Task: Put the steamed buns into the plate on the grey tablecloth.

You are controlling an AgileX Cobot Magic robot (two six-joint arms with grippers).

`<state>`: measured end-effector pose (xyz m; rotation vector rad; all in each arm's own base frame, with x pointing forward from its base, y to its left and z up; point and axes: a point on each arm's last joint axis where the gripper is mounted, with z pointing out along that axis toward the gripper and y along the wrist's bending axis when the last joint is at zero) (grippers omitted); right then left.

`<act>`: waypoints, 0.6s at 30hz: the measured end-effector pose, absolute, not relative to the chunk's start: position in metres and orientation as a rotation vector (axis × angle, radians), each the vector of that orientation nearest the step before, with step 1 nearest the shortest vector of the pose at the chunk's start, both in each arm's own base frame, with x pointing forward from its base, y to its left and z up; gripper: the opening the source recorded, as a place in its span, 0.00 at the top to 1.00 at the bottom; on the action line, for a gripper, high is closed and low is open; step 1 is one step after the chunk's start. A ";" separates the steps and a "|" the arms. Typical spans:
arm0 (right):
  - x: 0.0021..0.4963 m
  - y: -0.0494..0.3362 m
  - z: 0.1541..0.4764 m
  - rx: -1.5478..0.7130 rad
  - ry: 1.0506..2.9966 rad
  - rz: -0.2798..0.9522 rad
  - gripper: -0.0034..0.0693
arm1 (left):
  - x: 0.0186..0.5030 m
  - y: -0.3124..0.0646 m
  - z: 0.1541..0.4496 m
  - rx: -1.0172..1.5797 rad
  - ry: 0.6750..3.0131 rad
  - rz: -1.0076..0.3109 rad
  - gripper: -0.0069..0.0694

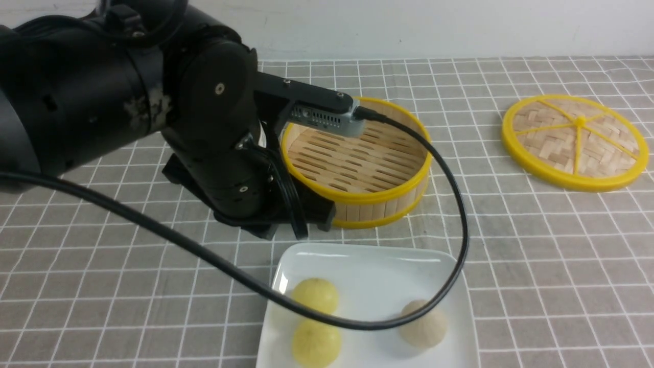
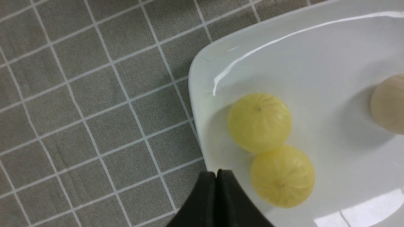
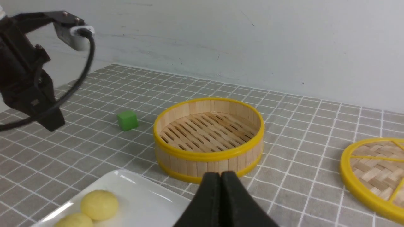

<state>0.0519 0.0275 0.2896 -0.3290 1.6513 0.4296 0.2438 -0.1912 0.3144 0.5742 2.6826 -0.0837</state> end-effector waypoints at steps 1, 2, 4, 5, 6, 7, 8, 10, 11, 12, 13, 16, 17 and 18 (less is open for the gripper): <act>0.053 0.025 0.279 -0.297 1.668 0.387 0.95 | 0.244 -0.191 0.314 0.574 2.683 -0.084 0.89; 0.054 0.022 0.270 -0.273 1.677 0.347 0.95 | 0.244 -0.191 0.314 0.574 2.683 -0.084 0.89; 0.054 0.018 0.250 -0.233 1.702 0.277 0.95 | 0.244 -0.191 0.314 0.574 2.682 -0.083 0.89; 0.054 0.017 0.248 -0.223 1.705 0.259 0.95 | 0.244 -0.191 0.314 0.574 2.682 -0.083 0.89; 0.053 0.013 0.233 -0.187 1.719 0.202 0.95 | 0.244 -0.191 0.314 0.575 2.682 -0.082 0.89; 0.053 0.010 0.218 -0.156 1.741 0.162 0.95 | 0.244 -0.191 0.314 0.575 2.682 -0.082 0.89; 0.053 0.009 0.214 -0.140 1.742 0.147 0.95 | 0.244 -0.191 0.314 0.575 2.682 -0.082 0.89; 0.053 0.006 0.193 -0.096 1.778 0.099 0.95 | 0.243 -0.191 0.315 0.574 2.682 -0.082 0.89; 0.053 0.005 0.185 -0.082 1.796 0.086 0.95 | 0.243 -0.190 0.316 0.574 2.681 -0.081 0.89; 0.053 0.005 0.179 -0.073 1.818 0.077 0.95 | 0.242 -0.189 0.318 0.573 2.678 -0.079 0.89; 0.053 0.004 0.177 -0.070 1.829 0.074 0.94 | 0.241 -0.187 0.320 0.572 2.673 -0.077 0.89; 0.053 0.004 0.175 -0.074 1.848 0.068 0.94 | 0.232 -0.179 0.334 0.564 2.642 -0.074 0.89; 0.053 0.004 0.175 -0.076 1.851 0.066 0.94 | 0.230 -0.176 0.338 0.563 2.636 -0.066 0.89; 0.053 0.004 0.174 -0.076 1.858 0.066 0.94 | 0.226 -0.171 0.345 0.559 2.621 -0.060 0.88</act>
